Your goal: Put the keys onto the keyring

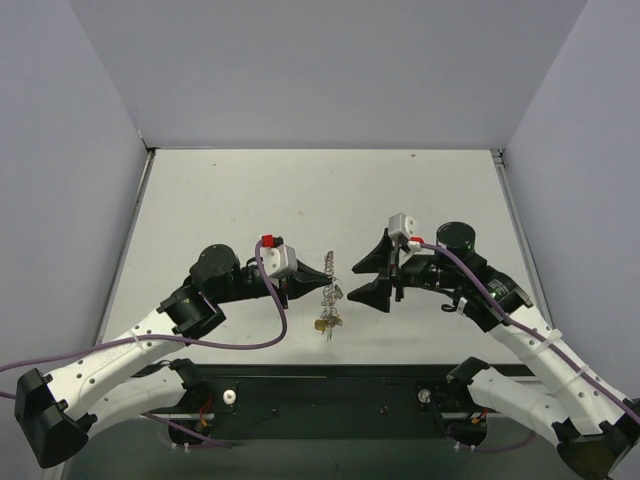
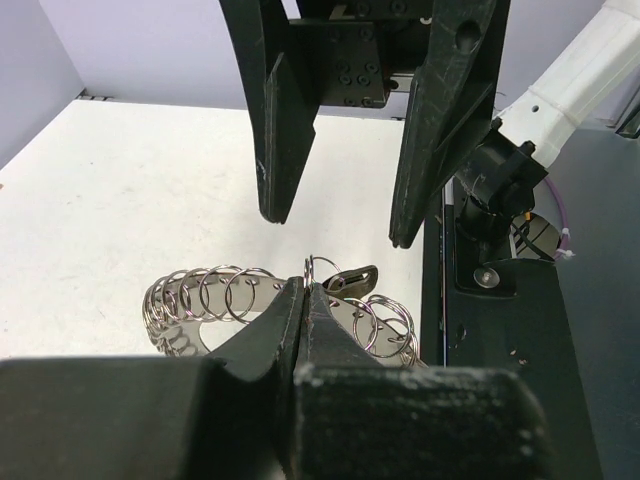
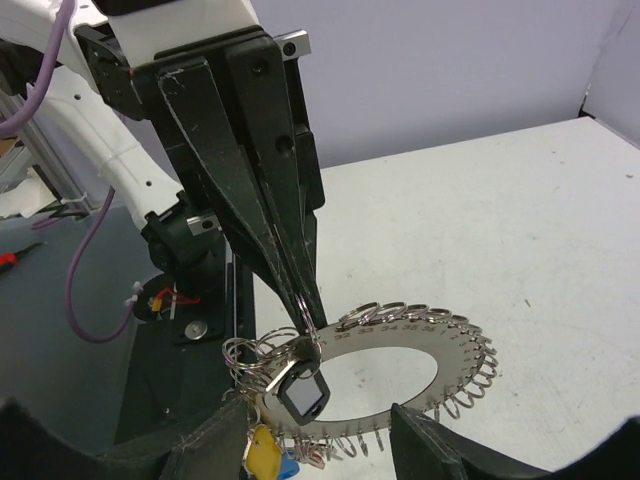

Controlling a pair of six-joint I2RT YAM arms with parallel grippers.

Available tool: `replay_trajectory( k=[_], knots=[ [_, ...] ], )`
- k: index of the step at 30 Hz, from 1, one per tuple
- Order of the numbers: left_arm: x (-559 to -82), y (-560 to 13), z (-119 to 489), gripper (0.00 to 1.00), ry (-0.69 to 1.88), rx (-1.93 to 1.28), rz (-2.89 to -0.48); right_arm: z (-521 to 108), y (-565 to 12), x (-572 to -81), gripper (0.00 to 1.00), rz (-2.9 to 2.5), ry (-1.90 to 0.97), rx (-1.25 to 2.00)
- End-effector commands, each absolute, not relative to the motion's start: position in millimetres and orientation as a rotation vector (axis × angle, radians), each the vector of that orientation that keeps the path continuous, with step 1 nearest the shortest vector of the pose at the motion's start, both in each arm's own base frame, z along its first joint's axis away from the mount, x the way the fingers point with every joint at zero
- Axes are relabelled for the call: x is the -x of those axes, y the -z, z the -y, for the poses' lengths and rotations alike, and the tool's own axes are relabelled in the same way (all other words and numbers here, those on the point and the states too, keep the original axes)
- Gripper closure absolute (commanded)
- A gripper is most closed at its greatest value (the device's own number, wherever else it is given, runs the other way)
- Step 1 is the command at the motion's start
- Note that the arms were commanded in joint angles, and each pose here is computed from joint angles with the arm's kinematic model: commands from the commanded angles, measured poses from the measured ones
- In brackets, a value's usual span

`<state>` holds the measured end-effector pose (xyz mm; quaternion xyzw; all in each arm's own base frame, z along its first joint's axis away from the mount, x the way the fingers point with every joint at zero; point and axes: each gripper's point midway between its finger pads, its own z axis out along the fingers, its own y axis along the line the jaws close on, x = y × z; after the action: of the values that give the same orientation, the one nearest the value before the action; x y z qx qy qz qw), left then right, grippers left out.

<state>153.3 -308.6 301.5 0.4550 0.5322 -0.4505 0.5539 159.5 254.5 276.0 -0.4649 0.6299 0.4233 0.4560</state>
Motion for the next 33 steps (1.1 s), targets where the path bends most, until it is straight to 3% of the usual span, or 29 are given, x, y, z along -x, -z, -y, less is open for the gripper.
replay_trajectory(
  k=[1,11,15,33],
  knots=[
    [-147,-354,307,1.00,1.066,-1.039,-1.080,-261,-312,-160,0.42,-1.378,-1.048,1.162],
    [-146,-355,308,1.00,1.080,-1.043,-1.079,-276,-318,-162,0.51,-1.324,-1.133,1.206],
    [-146,-354,310,1.00,1.086,-1.052,-1.078,-279,-324,-163,0.59,-1.318,-1.151,1.205],
    [-148,-351,312,1.00,1.086,-1.056,-1.084,-290,-321,-151,0.70,-1.326,-1.242,1.281]
  ],
)
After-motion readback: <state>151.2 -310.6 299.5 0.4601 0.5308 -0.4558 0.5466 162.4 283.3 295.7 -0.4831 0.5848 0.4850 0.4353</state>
